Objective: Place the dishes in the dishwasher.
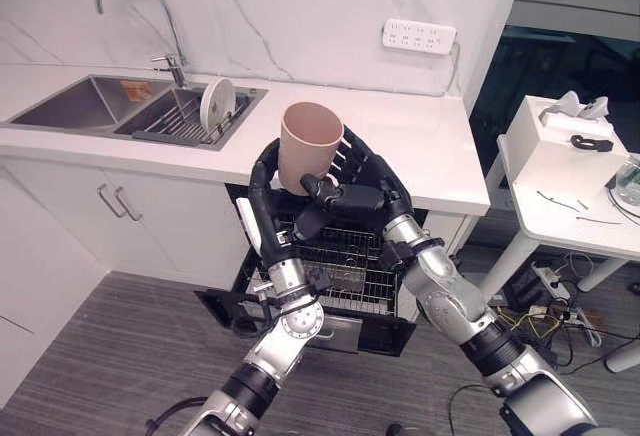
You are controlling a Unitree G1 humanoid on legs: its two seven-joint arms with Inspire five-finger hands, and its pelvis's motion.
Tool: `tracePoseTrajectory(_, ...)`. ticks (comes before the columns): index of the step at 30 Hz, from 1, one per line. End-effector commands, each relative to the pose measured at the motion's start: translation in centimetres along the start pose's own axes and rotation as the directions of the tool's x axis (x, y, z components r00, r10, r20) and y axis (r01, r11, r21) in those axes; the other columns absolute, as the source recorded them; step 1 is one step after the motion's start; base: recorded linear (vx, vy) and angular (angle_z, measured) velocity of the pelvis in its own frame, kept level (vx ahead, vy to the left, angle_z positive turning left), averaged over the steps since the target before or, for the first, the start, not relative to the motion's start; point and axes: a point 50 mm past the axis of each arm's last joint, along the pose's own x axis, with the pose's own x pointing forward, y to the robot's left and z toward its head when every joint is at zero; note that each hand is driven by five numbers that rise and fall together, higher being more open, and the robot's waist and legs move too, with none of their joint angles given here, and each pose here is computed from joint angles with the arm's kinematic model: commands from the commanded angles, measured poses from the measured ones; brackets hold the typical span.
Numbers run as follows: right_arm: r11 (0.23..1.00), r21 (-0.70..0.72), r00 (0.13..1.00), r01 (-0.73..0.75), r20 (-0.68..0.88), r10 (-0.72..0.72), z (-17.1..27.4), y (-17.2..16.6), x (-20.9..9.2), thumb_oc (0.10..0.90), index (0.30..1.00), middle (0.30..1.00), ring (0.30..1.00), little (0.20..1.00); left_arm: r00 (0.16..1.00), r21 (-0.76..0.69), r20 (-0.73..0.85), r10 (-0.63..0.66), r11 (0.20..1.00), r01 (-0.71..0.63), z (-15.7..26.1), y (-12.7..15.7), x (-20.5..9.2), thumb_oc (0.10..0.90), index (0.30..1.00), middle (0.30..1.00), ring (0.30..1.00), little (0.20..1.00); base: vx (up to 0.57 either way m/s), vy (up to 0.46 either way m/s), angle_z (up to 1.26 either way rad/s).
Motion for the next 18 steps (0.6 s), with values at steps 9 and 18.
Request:
tracePoseTrajectory(9, 0.981, -0.040, 0.939, -0.191, 0.283, 0.194, 6.7, 5.5, 3.8, 0.800, 0.900, 0.900, 0.900, 0.900, 0.956, -0.131, 0.270, -0.114, 0.979, 0.153, 5.0, -4.2, 2.4, 0.400, 0.300, 0.300, 0.300, 0.300, 0.00, 0.000, 0.00)
tracePoseTrajectory(18, 0.979, -0.049, 0.928, -0.195, 0.314, 0.201, 7.2, 6.0, 4.0, 0.800, 0.900, 0.900, 0.900, 0.900, 0.960, -0.128, 0.238, -0.146, 0.975, 0.180, 4.7, -4.6, 2.0, 0.400, 0.300, 0.300, 0.300, 0.300, 0.00, 0.000, 0.00)
